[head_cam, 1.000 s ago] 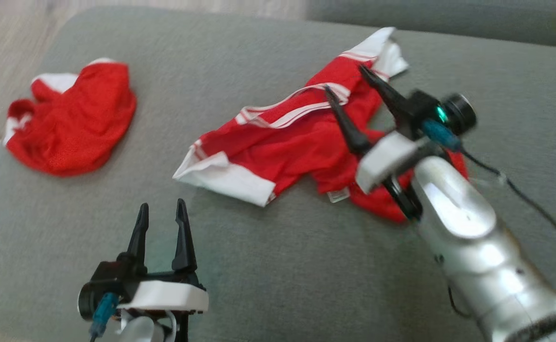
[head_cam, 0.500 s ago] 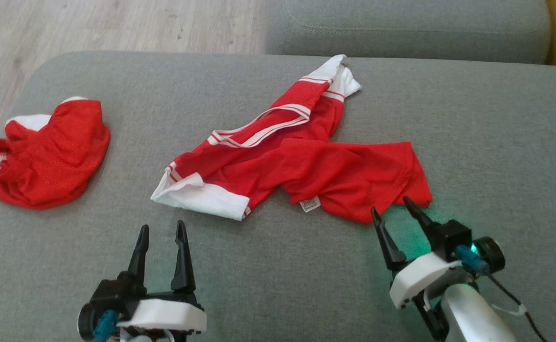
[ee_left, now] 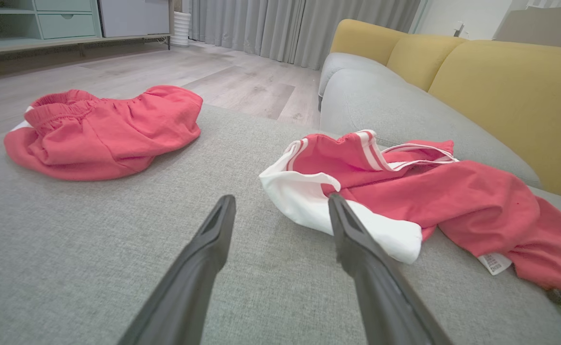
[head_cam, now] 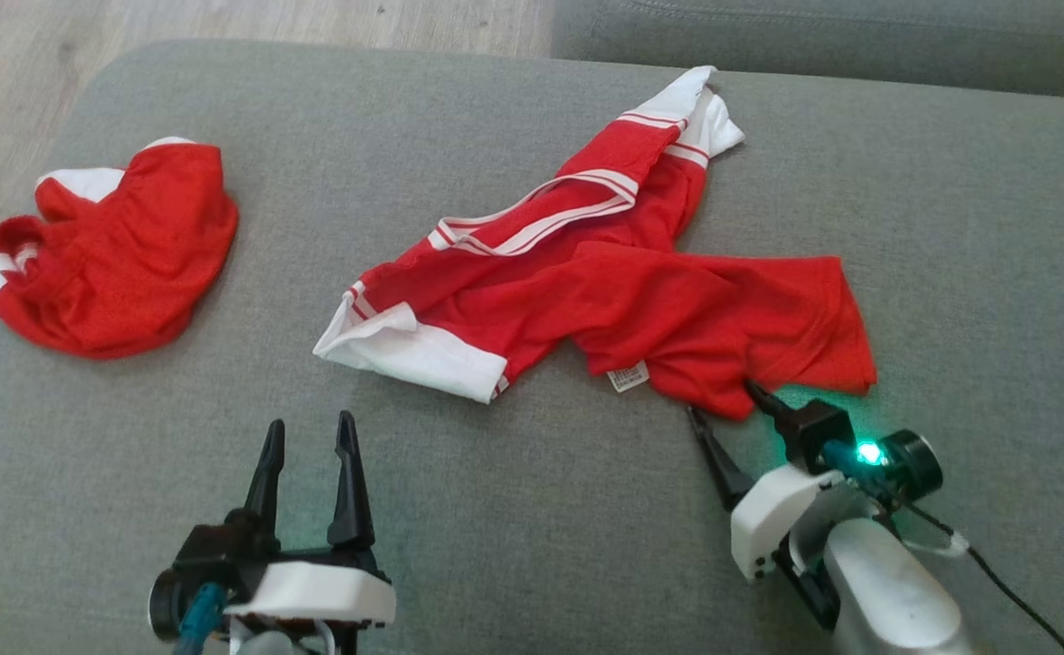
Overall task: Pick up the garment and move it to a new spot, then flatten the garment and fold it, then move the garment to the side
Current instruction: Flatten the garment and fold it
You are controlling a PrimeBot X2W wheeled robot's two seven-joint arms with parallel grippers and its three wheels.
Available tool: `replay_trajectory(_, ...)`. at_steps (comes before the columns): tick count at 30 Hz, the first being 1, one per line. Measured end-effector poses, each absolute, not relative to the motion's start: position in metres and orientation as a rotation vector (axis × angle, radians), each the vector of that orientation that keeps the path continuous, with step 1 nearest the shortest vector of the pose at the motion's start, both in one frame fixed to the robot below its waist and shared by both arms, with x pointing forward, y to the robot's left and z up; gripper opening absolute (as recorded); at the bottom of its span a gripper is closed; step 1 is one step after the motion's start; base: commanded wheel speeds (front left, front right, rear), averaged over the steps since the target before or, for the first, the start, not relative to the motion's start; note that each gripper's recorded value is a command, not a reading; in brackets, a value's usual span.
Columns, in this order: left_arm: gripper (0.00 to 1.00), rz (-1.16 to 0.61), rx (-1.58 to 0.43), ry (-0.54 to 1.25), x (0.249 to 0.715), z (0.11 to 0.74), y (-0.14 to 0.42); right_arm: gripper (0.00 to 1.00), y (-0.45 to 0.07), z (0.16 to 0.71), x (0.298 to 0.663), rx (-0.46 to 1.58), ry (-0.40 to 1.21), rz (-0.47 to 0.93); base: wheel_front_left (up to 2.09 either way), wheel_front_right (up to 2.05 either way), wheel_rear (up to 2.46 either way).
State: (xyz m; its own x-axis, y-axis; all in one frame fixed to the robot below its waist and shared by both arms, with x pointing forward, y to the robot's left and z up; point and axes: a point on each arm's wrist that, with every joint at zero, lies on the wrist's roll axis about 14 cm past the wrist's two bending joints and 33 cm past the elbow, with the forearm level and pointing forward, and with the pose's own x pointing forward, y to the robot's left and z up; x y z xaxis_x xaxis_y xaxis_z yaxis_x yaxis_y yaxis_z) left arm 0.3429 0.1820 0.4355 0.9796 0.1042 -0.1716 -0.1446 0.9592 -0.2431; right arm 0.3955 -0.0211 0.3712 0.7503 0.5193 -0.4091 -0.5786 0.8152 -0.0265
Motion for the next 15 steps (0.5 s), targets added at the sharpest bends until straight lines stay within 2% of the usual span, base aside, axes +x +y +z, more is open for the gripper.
replay_trajectory(1, 1.00, 0.128, -0.257, 0.157, 0.344, 0.436, 0.183, 0.80, -0.021, 0.371, 0.398, -0.158, 0.402, 0.603, 0.00, 0.00, 0.00)
replay_trajectory(2, 1.00, 0.129, -0.257, 0.157, 0.344, 0.436, 0.183, 0.49, -0.021, 0.370, 0.399, -0.162, 0.406, 0.603, 0.00, 0.00, 0.00)
replay_trajectory(3, 1.00, 0.130, -0.256, 0.159, 0.344, 0.435, 0.183, 0.30, -0.021, 0.370, 0.401, -0.164, 0.408, 0.603, 0.00, 0.00, 0.00)
replay_trajectory(4, 1.00, 0.130, -0.256, 0.161, 0.344, 0.435, 0.183, 0.02, -0.021, 0.370, 0.403, -0.166, 0.408, 0.601, 0.00, 0.00, 0.00)
replay_trajectory(10, 1.00, 0.120, -0.257, 0.159, 0.347, 0.435, 0.180, 0.00, -0.037, 0.382, 0.417, -0.160, 0.358, 0.540, 0.00, 0.00, 0.00)
replay_trajectory(15, 1.00, 0.098, -0.259, 0.151, 0.350, 0.438, 0.174, 0.00, -0.067, 0.434, 0.453, -0.170, 0.179, 0.432, 0.00, 0.00, 0.00)
